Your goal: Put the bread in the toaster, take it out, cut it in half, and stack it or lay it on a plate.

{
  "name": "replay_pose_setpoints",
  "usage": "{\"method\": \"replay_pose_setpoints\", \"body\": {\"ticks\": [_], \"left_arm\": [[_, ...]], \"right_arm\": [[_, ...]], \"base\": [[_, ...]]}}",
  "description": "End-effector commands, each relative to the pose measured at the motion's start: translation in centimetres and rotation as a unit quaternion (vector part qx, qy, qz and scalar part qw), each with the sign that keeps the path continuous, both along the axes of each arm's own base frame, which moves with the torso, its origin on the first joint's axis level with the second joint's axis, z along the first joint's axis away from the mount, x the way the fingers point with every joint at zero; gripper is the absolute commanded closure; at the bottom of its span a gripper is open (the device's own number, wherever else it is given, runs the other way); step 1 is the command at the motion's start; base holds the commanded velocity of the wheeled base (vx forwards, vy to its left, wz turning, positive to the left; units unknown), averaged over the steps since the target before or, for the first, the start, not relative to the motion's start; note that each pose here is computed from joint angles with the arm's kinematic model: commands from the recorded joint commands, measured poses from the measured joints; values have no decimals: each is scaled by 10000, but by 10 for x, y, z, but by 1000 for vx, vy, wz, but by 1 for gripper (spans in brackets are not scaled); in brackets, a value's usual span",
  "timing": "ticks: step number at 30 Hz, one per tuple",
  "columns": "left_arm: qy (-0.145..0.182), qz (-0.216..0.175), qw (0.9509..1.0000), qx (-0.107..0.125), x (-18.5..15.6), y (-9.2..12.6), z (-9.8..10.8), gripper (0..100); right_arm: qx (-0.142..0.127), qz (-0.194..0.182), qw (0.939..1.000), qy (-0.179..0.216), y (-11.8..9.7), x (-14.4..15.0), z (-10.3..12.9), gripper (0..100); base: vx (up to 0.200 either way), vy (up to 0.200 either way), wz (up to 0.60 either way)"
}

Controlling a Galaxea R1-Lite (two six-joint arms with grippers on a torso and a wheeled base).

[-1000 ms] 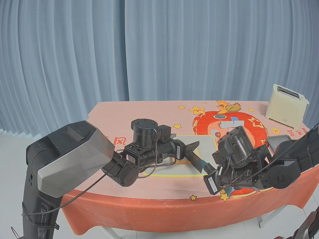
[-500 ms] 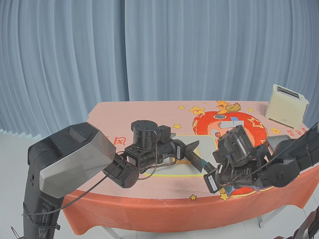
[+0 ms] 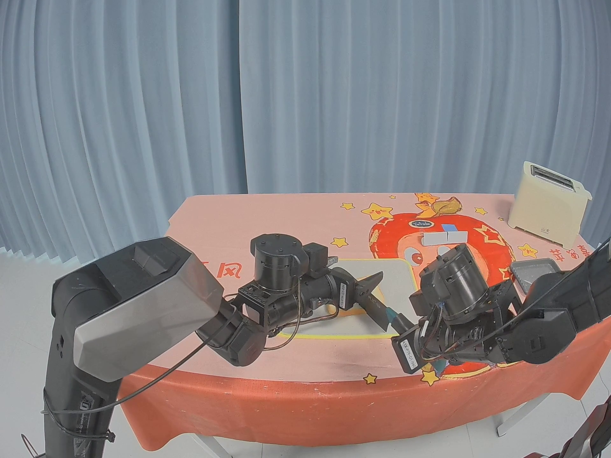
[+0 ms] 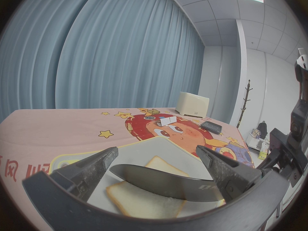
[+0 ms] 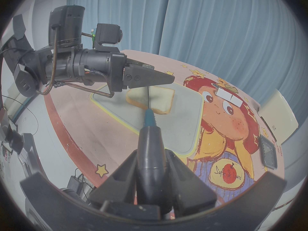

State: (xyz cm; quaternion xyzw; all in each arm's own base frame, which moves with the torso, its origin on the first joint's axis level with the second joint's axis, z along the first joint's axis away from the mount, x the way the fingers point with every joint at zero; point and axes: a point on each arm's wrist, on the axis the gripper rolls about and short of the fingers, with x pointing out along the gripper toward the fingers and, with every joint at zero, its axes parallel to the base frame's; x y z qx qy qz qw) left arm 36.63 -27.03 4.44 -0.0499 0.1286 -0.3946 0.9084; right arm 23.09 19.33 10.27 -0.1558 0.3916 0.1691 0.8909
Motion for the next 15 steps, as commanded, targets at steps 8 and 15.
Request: {"method": "replay_pose_setpoints", "body": {"ticks": [8, 15], "left_arm": [[-58, -3, 10000, -63, 1, 1, 6, 0], [-40, -1, 10000, -59, 0, 1, 5, 0]], "right_arm": [[237, 18, 9993, -290, 5, 4, 20, 100], [125, 16, 9998, -154, 3, 3, 13, 100]], "base": [[0, 0, 0], [0, 0, 0]]}}
